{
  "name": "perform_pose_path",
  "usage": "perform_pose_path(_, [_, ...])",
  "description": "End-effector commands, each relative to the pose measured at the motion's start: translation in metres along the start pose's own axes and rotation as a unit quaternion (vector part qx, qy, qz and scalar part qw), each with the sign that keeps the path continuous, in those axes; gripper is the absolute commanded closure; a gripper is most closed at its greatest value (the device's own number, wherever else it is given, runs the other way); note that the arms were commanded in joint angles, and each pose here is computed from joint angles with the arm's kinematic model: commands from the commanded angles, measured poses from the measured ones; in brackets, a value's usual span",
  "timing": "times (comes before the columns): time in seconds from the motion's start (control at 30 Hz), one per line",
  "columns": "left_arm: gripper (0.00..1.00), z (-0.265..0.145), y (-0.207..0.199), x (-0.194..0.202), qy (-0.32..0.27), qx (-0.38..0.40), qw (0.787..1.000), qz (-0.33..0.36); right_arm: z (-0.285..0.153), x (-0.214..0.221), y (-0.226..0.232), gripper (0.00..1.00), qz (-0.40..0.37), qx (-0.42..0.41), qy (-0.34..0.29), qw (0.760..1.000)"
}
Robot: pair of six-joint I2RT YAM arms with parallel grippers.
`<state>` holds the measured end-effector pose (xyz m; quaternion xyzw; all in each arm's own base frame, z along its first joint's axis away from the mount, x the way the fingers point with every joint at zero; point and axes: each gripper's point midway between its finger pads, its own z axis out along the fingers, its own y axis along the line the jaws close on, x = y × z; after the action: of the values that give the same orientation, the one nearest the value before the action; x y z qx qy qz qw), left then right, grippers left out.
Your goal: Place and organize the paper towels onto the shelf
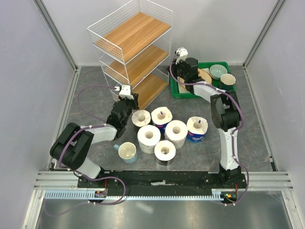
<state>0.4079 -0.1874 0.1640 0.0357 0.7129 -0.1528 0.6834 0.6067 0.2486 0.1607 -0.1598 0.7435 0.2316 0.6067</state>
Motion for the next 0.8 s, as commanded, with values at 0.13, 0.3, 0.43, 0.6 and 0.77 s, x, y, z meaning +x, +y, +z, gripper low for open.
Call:
perform_pose_path(0.13, [0.92, -0.006, 0.086, -0.019, -0.004, -0.158, 0.987, 0.011, -0.047, -0.031, 0.043, 1.00, 0.067, -0.073, -0.025, 0.995])
perform_pose_path(0.3, [0.93, -0.006, 0.123, -0.024, -0.007, -0.200, 0.980, -0.008, -0.074, -0.014, 0.067, 1.00, 0.079, -0.096, 0.000, 0.992])
perform_pose_path(0.43, [0.93, -0.002, 0.142, -0.028, -0.008, -0.218, 0.976, -0.006, -0.082, -0.001, 0.093, 1.00, 0.068, -0.119, 0.022, 0.990])
perform_pose_path(0.6, [0.93, -0.007, 0.168, -0.030, -0.005, -0.250, 0.968, -0.007, -0.082, 0.010, 0.116, 1.00, 0.054, -0.127, 0.041, 0.990])
perform_pose_path(0.77, [0.93, -0.025, 0.193, -0.025, -0.001, -0.290, 0.957, -0.030, -0.077, 0.022, 0.140, 1.00, 0.052, -0.157, 0.061, 0.984])
